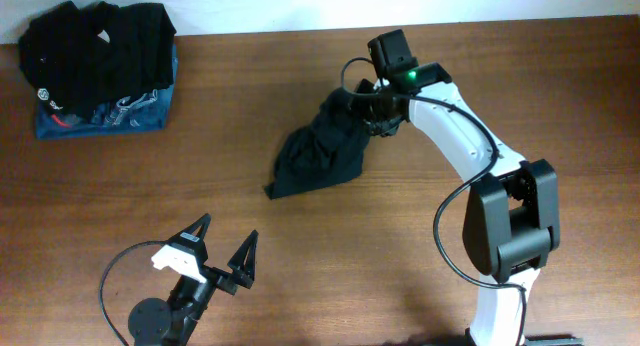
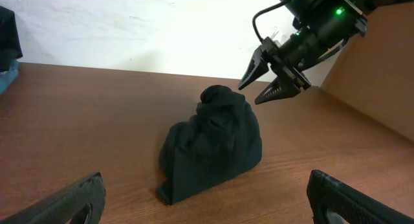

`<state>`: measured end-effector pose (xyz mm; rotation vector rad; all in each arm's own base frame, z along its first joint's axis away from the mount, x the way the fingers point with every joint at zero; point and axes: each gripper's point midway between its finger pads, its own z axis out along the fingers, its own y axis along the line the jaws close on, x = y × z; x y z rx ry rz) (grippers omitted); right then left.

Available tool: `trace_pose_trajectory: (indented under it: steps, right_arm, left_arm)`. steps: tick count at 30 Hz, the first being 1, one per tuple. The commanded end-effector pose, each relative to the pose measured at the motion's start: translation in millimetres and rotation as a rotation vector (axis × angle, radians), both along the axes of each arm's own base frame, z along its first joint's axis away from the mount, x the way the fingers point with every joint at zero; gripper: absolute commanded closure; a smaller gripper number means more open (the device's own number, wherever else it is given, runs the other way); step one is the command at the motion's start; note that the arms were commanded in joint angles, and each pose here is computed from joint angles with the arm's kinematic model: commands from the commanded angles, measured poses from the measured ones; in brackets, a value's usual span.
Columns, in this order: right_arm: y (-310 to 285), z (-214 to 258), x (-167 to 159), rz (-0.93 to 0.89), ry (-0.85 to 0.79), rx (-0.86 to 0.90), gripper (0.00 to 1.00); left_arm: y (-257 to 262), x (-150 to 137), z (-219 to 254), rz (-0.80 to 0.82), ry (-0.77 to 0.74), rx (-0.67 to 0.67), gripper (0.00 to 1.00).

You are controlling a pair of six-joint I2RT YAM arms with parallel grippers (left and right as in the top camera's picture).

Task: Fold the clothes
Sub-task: 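Lower the held t-shirt onto the table center with the right gripper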

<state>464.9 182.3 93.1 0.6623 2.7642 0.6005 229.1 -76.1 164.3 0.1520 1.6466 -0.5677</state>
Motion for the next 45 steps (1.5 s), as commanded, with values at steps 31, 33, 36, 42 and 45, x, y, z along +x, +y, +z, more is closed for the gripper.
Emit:
trace_pose_trajectory:
  steps: [31,33,36,42,45]
  right_arm:
    - [47,-30,-20,-0.046,0.002,0.052,0.6]
    - [48,-30,-19,-0.046,-0.003,0.053,0.74]
    - [49,-28,-16,-0.046,-0.016,0.059,0.95]
    - [52,-20,-7,-0.007,-0.069,0.061,0.96]
    - [55,-10,-2,0.05,-0.115,0.048,0.96]
  left_arm:
    - [-5,-2,-4,-0.027,0.015,-0.007,0.01]
    - [-5,-2,-4,-0.028,0.015,-0.007,0.01]
    - [-5,-2,-4,-0.028,0.015,-0.007,0.01]
    - [-5,-2,-4,-0.028,0.016,-0.007,0.01]
    - [-5,-2,-4,-0.027,0.016,-0.007,0.01]
